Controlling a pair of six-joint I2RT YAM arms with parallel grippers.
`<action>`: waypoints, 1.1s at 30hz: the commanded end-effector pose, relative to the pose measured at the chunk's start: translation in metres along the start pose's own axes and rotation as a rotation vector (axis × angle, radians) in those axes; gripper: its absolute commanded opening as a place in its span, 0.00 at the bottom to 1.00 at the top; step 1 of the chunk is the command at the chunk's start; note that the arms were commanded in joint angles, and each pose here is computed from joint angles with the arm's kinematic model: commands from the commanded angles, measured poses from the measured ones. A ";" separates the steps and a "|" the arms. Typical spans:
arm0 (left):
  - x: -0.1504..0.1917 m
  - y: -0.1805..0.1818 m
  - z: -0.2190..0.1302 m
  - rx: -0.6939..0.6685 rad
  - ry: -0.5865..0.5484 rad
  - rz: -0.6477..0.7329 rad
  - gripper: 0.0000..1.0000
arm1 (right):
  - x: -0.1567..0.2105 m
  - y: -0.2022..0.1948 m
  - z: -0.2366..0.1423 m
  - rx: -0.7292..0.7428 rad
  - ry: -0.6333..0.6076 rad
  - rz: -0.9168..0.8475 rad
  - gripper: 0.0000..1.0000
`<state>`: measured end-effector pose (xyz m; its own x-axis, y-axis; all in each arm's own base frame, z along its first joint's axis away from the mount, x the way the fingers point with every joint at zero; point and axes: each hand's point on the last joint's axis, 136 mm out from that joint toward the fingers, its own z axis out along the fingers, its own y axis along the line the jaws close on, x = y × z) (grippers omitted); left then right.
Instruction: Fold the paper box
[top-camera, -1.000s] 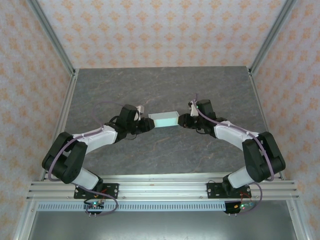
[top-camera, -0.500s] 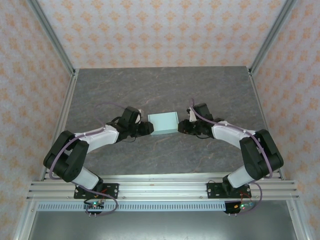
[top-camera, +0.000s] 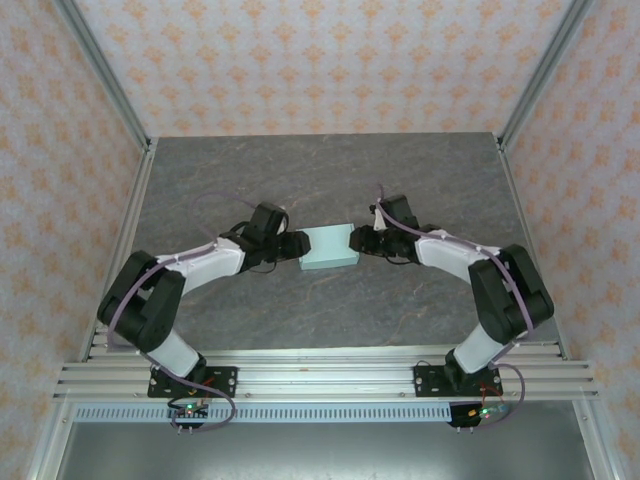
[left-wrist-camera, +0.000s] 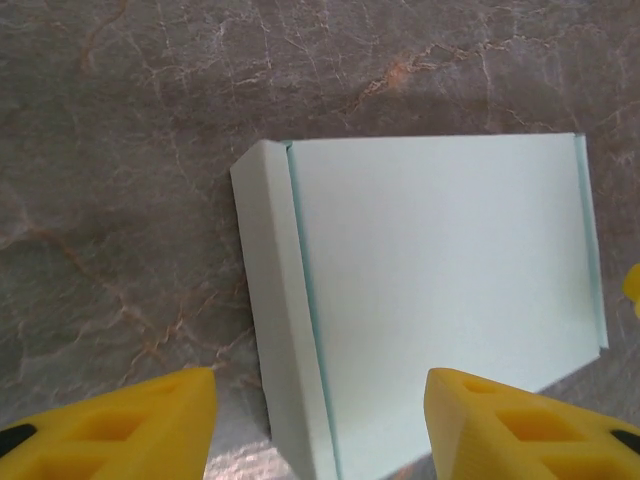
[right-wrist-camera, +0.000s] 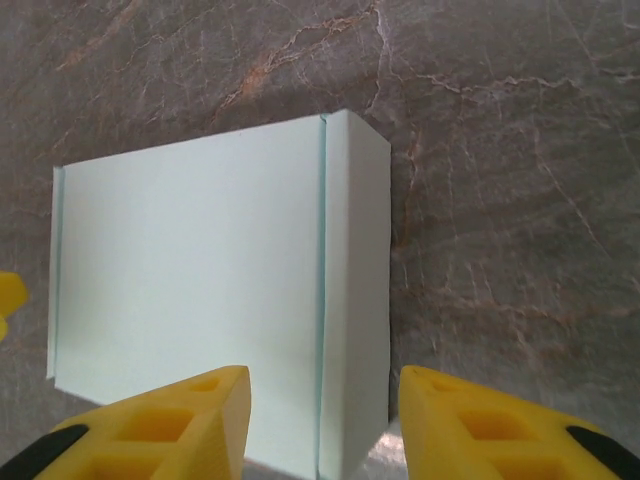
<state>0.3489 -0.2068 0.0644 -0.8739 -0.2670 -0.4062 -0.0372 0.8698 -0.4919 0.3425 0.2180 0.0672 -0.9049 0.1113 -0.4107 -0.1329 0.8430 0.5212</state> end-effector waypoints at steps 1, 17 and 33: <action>-0.012 -0.013 0.007 0.023 -0.013 -0.003 0.57 | -0.014 0.010 0.006 -0.026 -0.029 0.007 0.43; -0.062 -0.021 0.059 0.026 -0.003 -0.045 0.57 | -0.067 0.003 0.022 0.001 -0.091 0.053 0.41; -0.118 -0.010 -0.019 -0.095 -0.234 0.138 0.72 | -0.122 -0.024 -0.082 0.343 -0.330 -0.138 0.62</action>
<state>0.4494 -0.1942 0.0949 -0.8037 -0.2547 -0.5378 -0.0093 0.9091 -0.4166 0.4302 0.1696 0.1240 -0.7879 0.1453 -0.5984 -0.0635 0.9474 0.3137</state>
